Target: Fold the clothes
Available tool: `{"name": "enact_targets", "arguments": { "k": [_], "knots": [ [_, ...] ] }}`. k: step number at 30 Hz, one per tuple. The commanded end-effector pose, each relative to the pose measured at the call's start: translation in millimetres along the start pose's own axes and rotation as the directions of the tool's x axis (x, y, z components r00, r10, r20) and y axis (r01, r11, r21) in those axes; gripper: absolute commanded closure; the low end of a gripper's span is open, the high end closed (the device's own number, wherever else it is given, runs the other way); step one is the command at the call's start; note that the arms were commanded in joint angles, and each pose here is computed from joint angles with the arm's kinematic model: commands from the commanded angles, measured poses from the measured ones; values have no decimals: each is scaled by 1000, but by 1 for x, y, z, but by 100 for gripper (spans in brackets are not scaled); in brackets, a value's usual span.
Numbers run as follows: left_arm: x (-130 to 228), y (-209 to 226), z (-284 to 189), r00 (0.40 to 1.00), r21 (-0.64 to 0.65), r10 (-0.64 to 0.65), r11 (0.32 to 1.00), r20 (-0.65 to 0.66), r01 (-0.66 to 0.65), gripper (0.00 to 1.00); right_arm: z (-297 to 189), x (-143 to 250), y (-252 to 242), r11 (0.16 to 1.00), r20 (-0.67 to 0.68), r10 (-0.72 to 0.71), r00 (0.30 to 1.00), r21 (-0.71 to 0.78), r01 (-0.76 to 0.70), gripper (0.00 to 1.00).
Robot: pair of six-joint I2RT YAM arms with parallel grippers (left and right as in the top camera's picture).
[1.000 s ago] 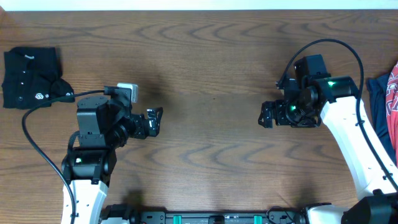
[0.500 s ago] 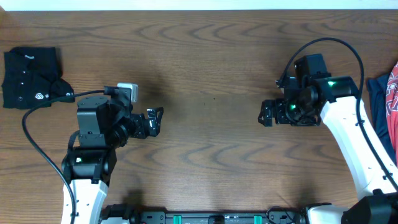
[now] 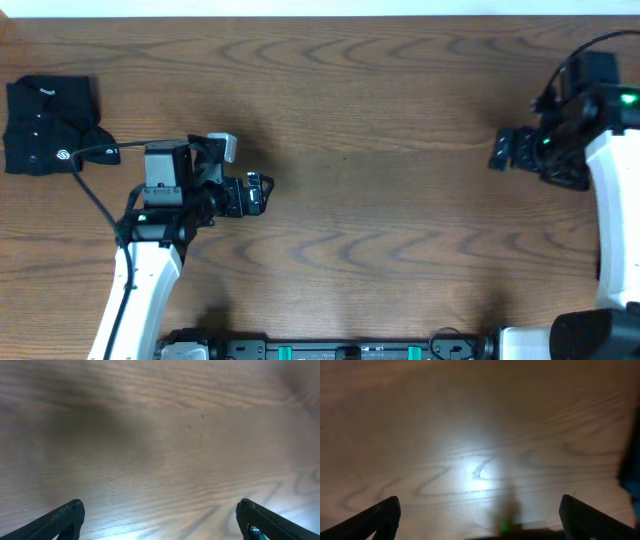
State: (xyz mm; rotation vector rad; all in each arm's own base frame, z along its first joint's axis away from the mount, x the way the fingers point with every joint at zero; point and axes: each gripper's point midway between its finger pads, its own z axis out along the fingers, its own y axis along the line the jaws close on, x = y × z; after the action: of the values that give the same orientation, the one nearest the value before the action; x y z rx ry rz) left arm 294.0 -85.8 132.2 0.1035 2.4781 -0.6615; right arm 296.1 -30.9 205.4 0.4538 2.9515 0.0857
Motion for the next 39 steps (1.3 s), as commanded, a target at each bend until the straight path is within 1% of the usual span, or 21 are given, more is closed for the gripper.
{"name": "enact_targets", "arguments": {
  "k": [1, 3, 6, 9, 11, 13, 17, 19, 20, 22, 24, 27, 29, 30, 31, 32, 35, 37, 39],
  "knots": [
    [-1, -13, 5, 1000, 60, 12, 998, -21, -11, 2, -16, -14, -22, 996, 51, 76, 996, 47, -78, 1],
    [2, -17, 10, 999, 67, 24, 998, -38, -21, 2, -17, -16, -39, 987, 41, 135, 990, 87, -138, 1],
    [3, -26, 15, 998, 87, 53, 995, -44, -49, 2, -7, -12, -78, 936, 5, 299, 954, 192, -295, 1],
    [3, -30, 18, 996, 77, 79, 994, -44, -75, 2, 4, -8, -105, 900, -43, 395, 918, 220, -377, 1],
    [5, -28, 21, 994, 40, 96, 995, -50, -94, 2, 12, -6, -127, 862, -61, 474, 878, 237, -448, 1],
    [8, -29, 24, 992, 25, 112, 994, -60, -111, 2, 18, -4, -144, 824, -66, 540, 839, 245, -511, 1],
    [16, -40, 32, 985, 48, 142, 989, -93, -138, 2, 26, 2, -183, 722, -55, 677, 734, 243, -648, 1],
    [22, -45, 39, 980, 62, 157, 987, -120, -150, 2, 28, 3, -193, 690, -68, 719, 692, 196, -697, 1],
    [25, -47, 43, 978, 67, 162, 986, -131, -154, 2, 29, 3, -194, 692, -78, 720, 690, 163, -703, 1],
    [30, -49, 51, 973, 76, 170, 984, -153, -160, 2, 30, 0, -195, 706, -93, 708, 700, 99, -701, 1],
    [35, -50, 59, 968, 84, 177, 983, -176, -164, 2, 30, -4, -194, 728, -99, 685, 722, 47, -684, 7],
    [45, -53, 72, 958, 97, 188, 981, -217, -171, 2, 31, -10, -190, 746, -96, 663, 743, -6, -666, 4],
    [52, -55, 79, 950, 105, 197, 979, -242, -176, 2, 31, -17, -186, 778, -85, 621, 779, -51, -626, 5],
    [56, -57, 81, 946, 110, 202, 978, -254, -180, 2, 30, -24, -179, 804, -79, 579, 811, -109, -584, 7],
    [59, -58, 84, 942, 115, 208, 976, -263, -184, 2, 29, -32, -169, 834, -67, 521, 851, -176, -524, 14],
    [62, -60, 86, 938, 120, 215, 975, -271, -189, 2, 27, -39, -158, 855, -51, 464, 884, -237, -462, 17],
    [65, -66, 90, 932, 136, 236, 969, -274, -205, 2, 27, -52, -140, 902, 4, 332, 943, -296, -316, 14],
    [64, -70, 91, 931, 145, 250, 965, -265, -217, 2, 30, -60, -135, 924, 29, 295, 955, -265, -277, 9],
    [62, -74, 92, 932, 152, 260, 962, -253, -227, 2, 34, -65, -134, 951, 49, 252, 967, -199, -238, 4]
  ]
}}
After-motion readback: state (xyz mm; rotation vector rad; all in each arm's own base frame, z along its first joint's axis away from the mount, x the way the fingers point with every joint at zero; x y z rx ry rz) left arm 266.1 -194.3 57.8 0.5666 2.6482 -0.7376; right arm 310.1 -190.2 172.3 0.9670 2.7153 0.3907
